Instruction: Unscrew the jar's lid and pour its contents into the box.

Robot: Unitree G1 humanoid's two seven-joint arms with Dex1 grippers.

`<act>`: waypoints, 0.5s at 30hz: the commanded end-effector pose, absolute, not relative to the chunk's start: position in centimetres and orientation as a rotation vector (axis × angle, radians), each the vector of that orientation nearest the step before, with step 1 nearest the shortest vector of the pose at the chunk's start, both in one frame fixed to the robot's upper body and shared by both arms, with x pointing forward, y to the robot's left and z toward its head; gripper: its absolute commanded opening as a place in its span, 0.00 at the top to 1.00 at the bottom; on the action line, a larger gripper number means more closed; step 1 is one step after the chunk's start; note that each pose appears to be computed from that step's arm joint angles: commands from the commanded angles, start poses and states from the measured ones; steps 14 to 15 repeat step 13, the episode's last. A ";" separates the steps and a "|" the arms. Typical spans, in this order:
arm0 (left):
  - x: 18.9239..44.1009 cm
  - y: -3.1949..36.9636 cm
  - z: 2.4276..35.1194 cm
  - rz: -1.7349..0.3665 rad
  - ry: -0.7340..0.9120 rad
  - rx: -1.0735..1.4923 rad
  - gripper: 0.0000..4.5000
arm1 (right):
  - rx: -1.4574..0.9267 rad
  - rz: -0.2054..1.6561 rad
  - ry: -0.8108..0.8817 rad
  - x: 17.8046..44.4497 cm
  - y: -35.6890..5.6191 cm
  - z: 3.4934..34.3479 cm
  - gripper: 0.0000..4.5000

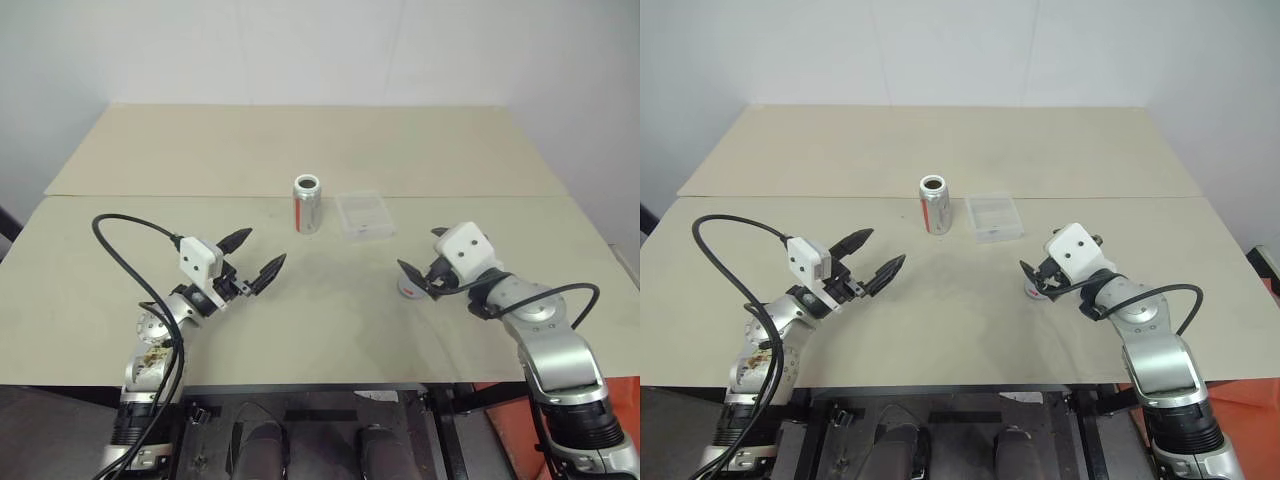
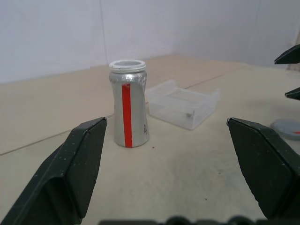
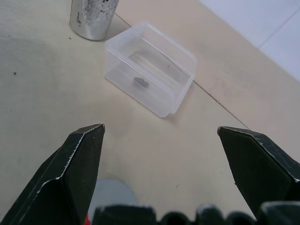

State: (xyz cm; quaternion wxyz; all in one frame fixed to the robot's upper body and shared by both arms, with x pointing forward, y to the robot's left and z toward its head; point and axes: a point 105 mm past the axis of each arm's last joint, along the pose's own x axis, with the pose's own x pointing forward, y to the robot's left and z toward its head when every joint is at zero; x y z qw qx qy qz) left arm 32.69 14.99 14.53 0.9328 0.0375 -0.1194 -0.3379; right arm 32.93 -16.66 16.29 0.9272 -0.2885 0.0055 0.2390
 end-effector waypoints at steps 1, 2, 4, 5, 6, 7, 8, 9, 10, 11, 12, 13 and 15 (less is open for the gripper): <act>32.7 14.2 15.4 -0.707 -0.294 0.100 0.01 | -0.625 0.447 -0.071 32.5 -17.1 18.5 0.00; 32.7 14.1 15.5 -0.709 -0.294 0.105 0.01 | -0.625 0.441 -0.073 32.4 -17.2 18.6 0.00; 32.9 14.4 15.5 -0.700 -0.294 0.111 0.01 | -0.619 0.431 -0.077 32.7 -17.3 18.8 0.00; 33.1 14.6 15.5 -0.684 -0.295 0.107 0.01 | -0.616 0.429 -0.075 32.9 -17.3 18.8 0.00; 33.3 14.8 15.5 -0.673 -0.296 0.105 0.01 | -0.615 0.428 -0.074 33.0 -17.3 18.7 0.00; 33.4 15.0 15.5 -0.660 -0.298 0.107 0.01 | -0.617 0.431 -0.072 33.1 -17.2 18.6 0.00; 33.6 15.2 15.5 -0.650 -0.298 0.114 0.01 | -0.621 0.436 -0.072 33.1 -17.1 18.6 0.00; 33.6 15.2 15.3 -0.648 -0.293 0.140 0.01 | -0.618 0.446 -0.077 33.1 -17.0 18.7 0.00; 33.6 15.3 15.2 -0.647 -0.289 0.159 0.01 | -0.615 0.453 -0.081 33.0 -16.8 18.7 0.00; 33.6 15.4 15.1 -0.636 -0.287 0.157 0.01 | -0.618 0.451 -0.082 33.1 -16.8 18.7 0.00; 33.6 15.5 15.1 -0.625 -0.285 0.155 0.01 | -0.618 0.448 -0.081 33.1 -16.8 18.7 0.00; 33.7 15.6 15.1 -0.616 -0.284 0.158 0.01 | -0.613 0.442 -0.080 33.2 -16.8 18.7 0.00; 33.7 15.6 15.1 -0.616 -0.284 0.158 0.01 | -0.613 0.442 -0.080 33.2 -16.8 18.7 0.00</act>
